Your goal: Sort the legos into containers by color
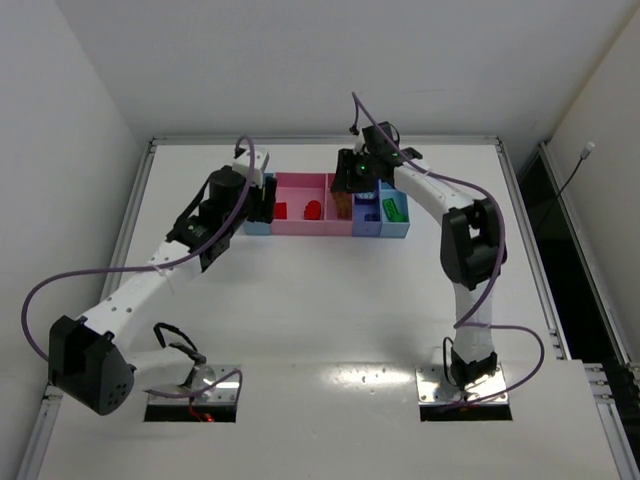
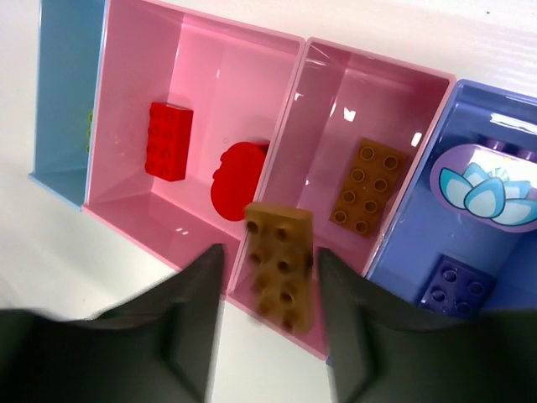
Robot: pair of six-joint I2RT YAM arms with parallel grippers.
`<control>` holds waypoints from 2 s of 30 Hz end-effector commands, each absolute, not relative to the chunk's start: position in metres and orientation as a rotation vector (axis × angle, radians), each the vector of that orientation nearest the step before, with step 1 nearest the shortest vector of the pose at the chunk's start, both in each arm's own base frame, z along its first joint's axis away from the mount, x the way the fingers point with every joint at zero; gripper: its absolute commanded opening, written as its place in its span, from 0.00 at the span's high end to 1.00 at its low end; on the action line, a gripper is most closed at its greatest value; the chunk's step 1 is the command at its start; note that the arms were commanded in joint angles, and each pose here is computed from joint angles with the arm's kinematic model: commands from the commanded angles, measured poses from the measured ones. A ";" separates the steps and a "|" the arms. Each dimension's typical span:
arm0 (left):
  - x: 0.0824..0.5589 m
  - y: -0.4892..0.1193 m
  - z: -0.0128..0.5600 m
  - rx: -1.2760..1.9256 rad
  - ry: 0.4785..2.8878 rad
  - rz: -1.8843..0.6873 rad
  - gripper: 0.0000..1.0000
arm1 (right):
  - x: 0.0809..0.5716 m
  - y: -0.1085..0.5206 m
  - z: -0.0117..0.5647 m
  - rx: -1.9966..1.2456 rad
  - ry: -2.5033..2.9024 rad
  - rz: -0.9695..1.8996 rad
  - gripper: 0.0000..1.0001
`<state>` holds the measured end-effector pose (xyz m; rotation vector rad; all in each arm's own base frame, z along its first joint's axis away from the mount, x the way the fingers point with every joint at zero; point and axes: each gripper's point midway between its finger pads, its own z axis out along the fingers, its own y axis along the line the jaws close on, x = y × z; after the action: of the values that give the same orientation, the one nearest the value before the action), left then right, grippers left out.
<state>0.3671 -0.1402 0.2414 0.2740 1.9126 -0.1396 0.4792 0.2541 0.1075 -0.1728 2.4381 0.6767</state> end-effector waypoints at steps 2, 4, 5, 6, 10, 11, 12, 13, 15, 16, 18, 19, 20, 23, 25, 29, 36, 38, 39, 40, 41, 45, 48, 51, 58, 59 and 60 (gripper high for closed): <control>0.375 -0.139 0.265 0.240 1.861 -0.165 1.00 | 0.490 0.258 0.112 -0.198 2.402 0.665 0.43; 0.376 -0.141 0.262 0.249 1.870 -0.171 1.00 | 0.492 0.259 0.114 -0.200 2.391 0.667 0.34; 0.378 -0.137 0.262 0.240 1.871 -0.165 1.00 | 0.493 0.258 0.114 -0.210 2.389 0.663 0.34; 0.377 -0.139 0.262 0.249 1.871 -0.176 1.00 | 0.495 0.259 0.118 -0.212 2.378 0.665 0.32; 0.396 -0.135 0.239 0.237 1.950 -0.207 1.00 | 0.492 0.262 0.139 -0.241 2.337 0.697 0.29; 0.403 -0.137 0.244 0.238 1.955 -0.206 1.00 | 0.490 0.263 0.146 -0.248 2.318 0.711 0.29; 0.408 -0.135 0.236 0.233 1.991 -0.193 1.00 | 0.488 0.262 0.152 -0.259 2.306 0.708 0.29; 0.414 -0.126 0.226 0.204 2.036 -0.176 1.00 | 0.487 0.262 0.176 -0.265 2.254 0.715 0.29; 0.428 -0.123 0.212 0.177 2.078 -0.193 1.00 | 0.483 0.259 0.192 -0.290 2.218 0.708 0.29; 0.432 -0.123 0.208 0.165 2.089 -0.205 1.00 | 0.480 0.256 0.205 -0.300 2.189 0.692 0.29; 0.443 -0.125 0.197 0.150 2.117 -0.195 1.00 | 0.476 0.251 0.217 -0.325 2.159 0.670 0.27; 0.447 -0.119 0.190 0.123 2.139 -0.175 1.00 | 0.476 0.245 0.220 -0.314 2.156 0.664 0.27; 0.456 -0.117 0.182 0.092 2.159 -0.177 1.00 | 0.473 0.240 0.229 -0.337 2.129 0.635 0.26; 0.464 -0.109 0.162 0.054 2.230 -0.170 1.00 | 0.473 0.225 0.240 -0.330 2.102 0.585 0.25; 0.469 -0.114 0.153 0.067 2.256 -0.189 1.00 | 0.470 0.214 0.248 -0.336 2.087 0.552 0.25; 0.478 -0.112 0.147 0.042 2.263 -0.159 0.96 | 0.471 0.195 0.244 -0.299 2.101 0.537 0.25; 0.479 -0.106 0.128 0.017 2.314 -0.136 0.72 | 0.467 0.189 0.239 -0.297 2.119 0.558 0.25; 0.479 -0.106 0.128 0.017 2.314 -0.136 0.56 | 0.467 0.189 0.239 -0.297 2.119 0.558 0.25; 0.479 -0.106 0.128 0.017 2.314 -0.136 0.54 | 0.469 0.185 0.239 -0.287 2.119 0.553 0.25; 0.477 -0.103 0.124 0.013 2.322 -0.122 0.51 | 0.469 0.185 0.239 -0.287 2.119 0.553 0.25; 0.477 -0.101 0.124 0.006 2.320 -0.106 0.45 | 0.469 0.185 0.239 -0.287 2.119 0.553 0.25; 0.478 -0.095 0.132 -0.011 2.297 -0.095 0.32 | 0.469 0.185 0.239 -0.287 2.119 0.553 0.25; 0.475 -0.094 0.133 -0.011 2.296 -0.096 0.22 | 0.469 0.185 0.237 -0.287 2.119 0.553 0.25; 0.477 -0.096 0.140 0.003 2.277 -0.106 0.16 | 0.468 0.184 0.233 -0.286 2.128 0.553 0.25; 0.473 -0.103 0.178 0.033 2.187 -0.171 0.05 | 0.466 0.177 0.232 -0.274 2.130 0.508 0.25; 0.475 -0.103 0.193 0.032 2.154 -0.177 0.04 | 0.469 0.170 0.231 -0.253 2.131 0.486 0.25; 0.474 -0.103 0.215 0.030 2.107 -0.185 0.04 | 0.471 0.159 0.233 -0.225 2.123 0.461 0.25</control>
<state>0.4669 -0.1036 0.1348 0.0428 2.3053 -0.1341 0.4643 0.1799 0.2135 -0.2605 2.1907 0.5288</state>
